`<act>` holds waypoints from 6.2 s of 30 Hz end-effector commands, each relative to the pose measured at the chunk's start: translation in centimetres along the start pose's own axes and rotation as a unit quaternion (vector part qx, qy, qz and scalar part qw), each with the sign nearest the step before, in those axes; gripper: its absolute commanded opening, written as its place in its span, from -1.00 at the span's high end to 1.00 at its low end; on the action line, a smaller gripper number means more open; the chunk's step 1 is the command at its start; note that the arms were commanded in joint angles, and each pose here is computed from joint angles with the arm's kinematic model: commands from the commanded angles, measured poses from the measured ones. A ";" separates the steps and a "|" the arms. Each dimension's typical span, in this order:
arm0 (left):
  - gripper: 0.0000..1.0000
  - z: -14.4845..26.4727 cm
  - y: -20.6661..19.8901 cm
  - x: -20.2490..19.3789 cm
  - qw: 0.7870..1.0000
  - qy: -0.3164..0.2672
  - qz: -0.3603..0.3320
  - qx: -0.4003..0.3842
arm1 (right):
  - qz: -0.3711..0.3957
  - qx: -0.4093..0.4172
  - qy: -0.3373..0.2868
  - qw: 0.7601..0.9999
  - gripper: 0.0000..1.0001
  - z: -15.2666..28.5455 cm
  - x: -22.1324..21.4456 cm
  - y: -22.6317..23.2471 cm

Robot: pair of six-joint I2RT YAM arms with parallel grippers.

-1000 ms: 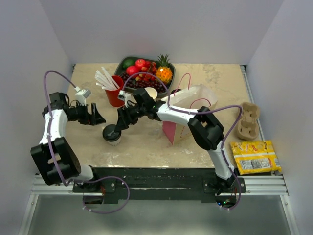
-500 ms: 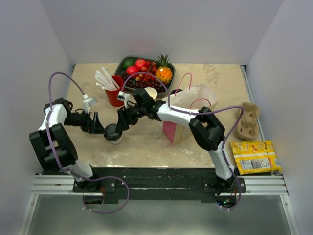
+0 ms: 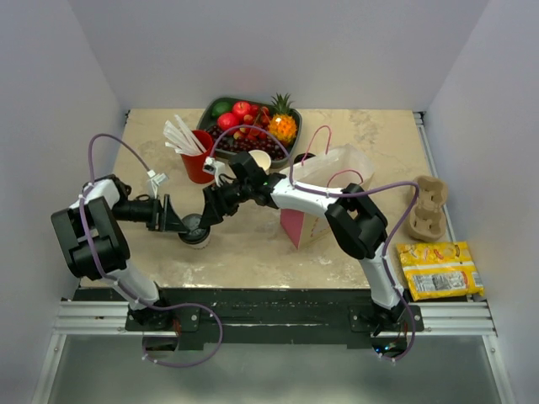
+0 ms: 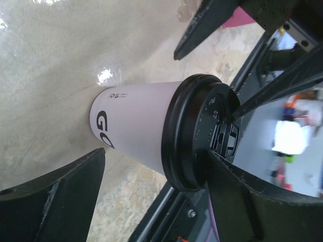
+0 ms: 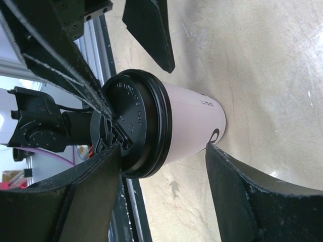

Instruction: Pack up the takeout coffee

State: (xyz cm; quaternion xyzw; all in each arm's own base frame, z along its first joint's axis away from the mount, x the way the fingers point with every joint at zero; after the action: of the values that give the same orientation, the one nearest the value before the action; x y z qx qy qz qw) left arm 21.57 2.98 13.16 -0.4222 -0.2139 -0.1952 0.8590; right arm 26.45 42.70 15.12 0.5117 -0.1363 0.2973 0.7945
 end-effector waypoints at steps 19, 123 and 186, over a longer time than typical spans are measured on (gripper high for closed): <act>-0.75 4.2 -3.5 6.3 0.975 -0.085 -0.186 0.091 | 0.140 0.014 -0.029 0.990 -0.54 3.5 3.5 3.9; -0.73 9.0 -7.5 13.5 0.922 -0.255 -0.173 0.234 | 0.449 0.005 -0.076 0.890 -0.53 10.0 8.7 14.0; 0.47 -19.0 -25.7 24.3 0.913 -0.119 -0.381 -0.085 | 0.275 -0.380 -0.359 0.807 -0.50 45.7 4.4 15.0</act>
State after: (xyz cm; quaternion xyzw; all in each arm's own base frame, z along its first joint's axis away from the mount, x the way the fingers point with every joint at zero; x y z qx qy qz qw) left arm 33.25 -30.26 29.48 -0.3781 -0.4246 -0.4453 0.6917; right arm 25.41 8.08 49.14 0.1893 -0.6594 0.2018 0.6990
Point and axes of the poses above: each gripper's point midway between its finger pads, its own z axis back along the fingers, its own y axis along the line the jaws close on, x = y × z, the point moved 8 cm from there along z, back along the fingers, and after that the axes turned 8 degrees about -z, right-handed, at the moved point
